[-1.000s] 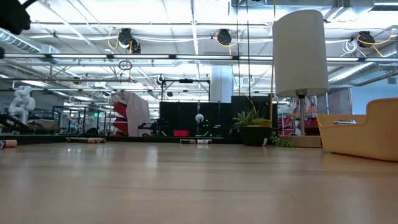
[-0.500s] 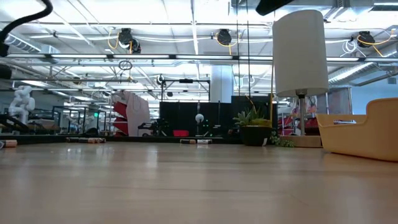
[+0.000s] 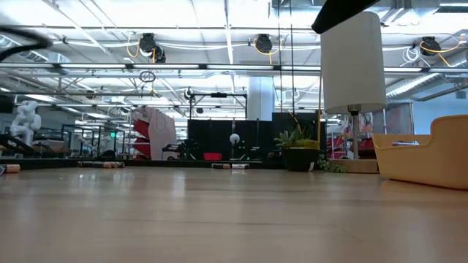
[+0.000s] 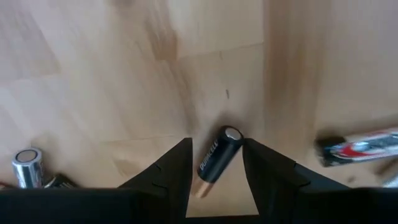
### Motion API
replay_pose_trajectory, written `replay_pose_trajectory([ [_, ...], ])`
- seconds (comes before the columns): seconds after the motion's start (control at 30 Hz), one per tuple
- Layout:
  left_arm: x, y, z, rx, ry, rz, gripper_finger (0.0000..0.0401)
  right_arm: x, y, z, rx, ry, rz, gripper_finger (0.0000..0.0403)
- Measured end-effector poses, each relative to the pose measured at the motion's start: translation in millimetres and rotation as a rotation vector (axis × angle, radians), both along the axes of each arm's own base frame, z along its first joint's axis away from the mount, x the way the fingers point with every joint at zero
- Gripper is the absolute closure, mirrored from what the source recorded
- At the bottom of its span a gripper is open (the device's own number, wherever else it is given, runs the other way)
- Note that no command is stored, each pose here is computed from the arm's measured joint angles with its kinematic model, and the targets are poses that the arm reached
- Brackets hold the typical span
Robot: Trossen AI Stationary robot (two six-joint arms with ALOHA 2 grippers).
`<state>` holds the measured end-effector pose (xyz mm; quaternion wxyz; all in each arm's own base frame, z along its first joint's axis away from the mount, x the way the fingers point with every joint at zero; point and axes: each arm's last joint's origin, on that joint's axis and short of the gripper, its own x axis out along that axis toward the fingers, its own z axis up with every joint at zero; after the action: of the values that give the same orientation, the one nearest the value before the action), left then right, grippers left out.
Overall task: Sort batteries
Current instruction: Put the brown battery into the yellow bin
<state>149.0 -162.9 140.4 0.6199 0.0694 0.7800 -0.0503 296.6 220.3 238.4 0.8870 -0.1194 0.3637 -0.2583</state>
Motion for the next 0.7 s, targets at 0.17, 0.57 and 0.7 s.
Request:
replay_pose_trajectory([
  [0.17, 2, -3, -9, 0.003, 0.031, -0.027, 0.0258, -1, 1, 0, 0.006, -0.006, -0.001, 0.0309],
  [0.57, 11, 2, -8, 0.001, 0.044, 0.014, 0.0353, -2, 2, 0, 0.0, 0.0, 0.006, 0.0309],
  [0.7, 29, -1, 6, 0.054, -0.078, -0.013, 0.0353, -2, 2, 0, -0.003, 0.003, 0.01, 0.0309],
])
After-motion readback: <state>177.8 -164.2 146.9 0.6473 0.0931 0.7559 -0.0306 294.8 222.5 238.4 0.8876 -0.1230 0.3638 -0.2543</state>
